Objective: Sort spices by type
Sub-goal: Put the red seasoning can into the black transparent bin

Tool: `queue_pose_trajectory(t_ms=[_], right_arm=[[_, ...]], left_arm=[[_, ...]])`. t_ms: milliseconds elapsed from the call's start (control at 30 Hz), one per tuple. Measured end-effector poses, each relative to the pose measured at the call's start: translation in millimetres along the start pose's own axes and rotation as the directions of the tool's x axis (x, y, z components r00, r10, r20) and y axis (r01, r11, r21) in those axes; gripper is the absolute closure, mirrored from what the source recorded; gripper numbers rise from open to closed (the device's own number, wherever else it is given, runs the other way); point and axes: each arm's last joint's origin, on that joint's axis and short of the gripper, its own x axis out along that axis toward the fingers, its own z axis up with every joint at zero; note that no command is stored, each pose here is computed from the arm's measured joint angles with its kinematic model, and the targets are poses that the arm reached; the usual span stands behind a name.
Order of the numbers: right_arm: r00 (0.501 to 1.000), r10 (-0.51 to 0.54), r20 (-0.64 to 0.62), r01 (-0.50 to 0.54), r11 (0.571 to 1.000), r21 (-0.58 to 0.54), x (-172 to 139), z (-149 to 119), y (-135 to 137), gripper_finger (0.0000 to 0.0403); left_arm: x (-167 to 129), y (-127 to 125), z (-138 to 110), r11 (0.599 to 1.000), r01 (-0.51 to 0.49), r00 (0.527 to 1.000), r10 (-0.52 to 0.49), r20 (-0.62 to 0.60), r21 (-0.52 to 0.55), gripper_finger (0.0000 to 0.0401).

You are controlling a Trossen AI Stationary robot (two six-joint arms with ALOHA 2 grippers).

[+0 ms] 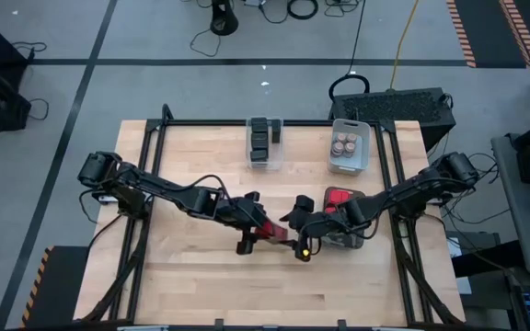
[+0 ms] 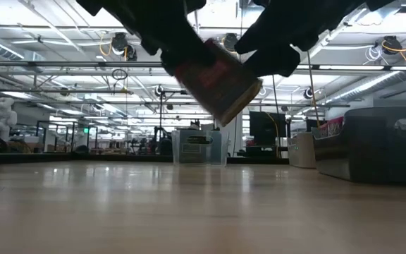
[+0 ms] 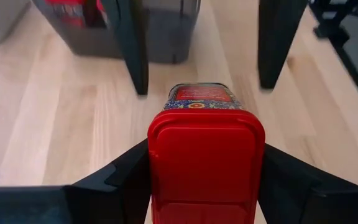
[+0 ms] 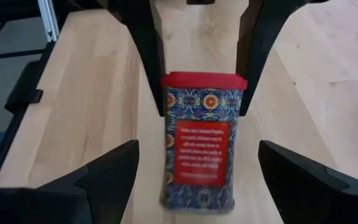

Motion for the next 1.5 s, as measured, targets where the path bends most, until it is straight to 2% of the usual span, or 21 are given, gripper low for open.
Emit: queue_pose_trajectory(t_ms=[200, 367, 533, 767, 1067, 1200, 1267, 1400, 1500], right_arm=[[1.0, -0.015, 0.003, 0.015, 1.0, -0.002, 1, 2, -5, 0.0091], [1.0, -0.018, 0.003, 0.018, 1.0, -0.007, 1, 2, -6, 0.0098], [1.0, -0.019, 0.001, 0.019, 1.0, -0.009, 1, 2, -6, 0.0145], [1.0, -0.019, -0.002, 0.019, 1.0, -0.021, 1, 1, -6, 0.0249], [1.0, -0.02, 0.0, 0.02, 0.998, -0.061, -1, 3, -6, 0.0256], [1.0, -0.022, -0.003, 0.022, 0.995, -0.102, -20, 9, -8, 0.0254], [0.999, -0.03, -0.027, 0.027, 0.994, -0.106, -36, 10, -10, 0.025], [0.999, -0.024, -0.03, 0.022, 0.997, -0.079, -77, 15, -13, 0.0252], [0.996, -0.072, -0.058, 0.071, 0.997, -0.019, -108, 10, -16, 0.0254]], left_arm=[[0, -1, 8, 1.0, 0.006, 0.997, -0.007, 0.08, 0.003, 0.0169], [0, 1, 8, 1.0, 0.008, 0.997, -0.008, 0.081, 0.0, 0.0168], [0, 4, 8, 1.0, 0.002, 0.997, -0.002, 0.082, -0.007, 0.0168], [0, 9, 8, 1.0, -0.012, 0.997, 0.013, 0.08, -0.01, 0.0164], [-1, 7, 8, 0.999, 0.044, 0.997, -0.043, 0.071, -0.013, 0.0096], [-12, 10, 10, 0.999, 0.034, 0.998, -0.033, 0.062, -0.012, 0.0077], [-22, 14, 10, 1.0, -0.007, 0.999, 0.008, 0.037, -0.019, 0.0075], [-45, 20, 11, 0.995, -0.104, 0.995, 0.104, 0.009, -0.007, 0.0075], [-60, 23, 12, 0.985, -0.172, 0.985, 0.172, 0.002, 0.01, 0.0075]])
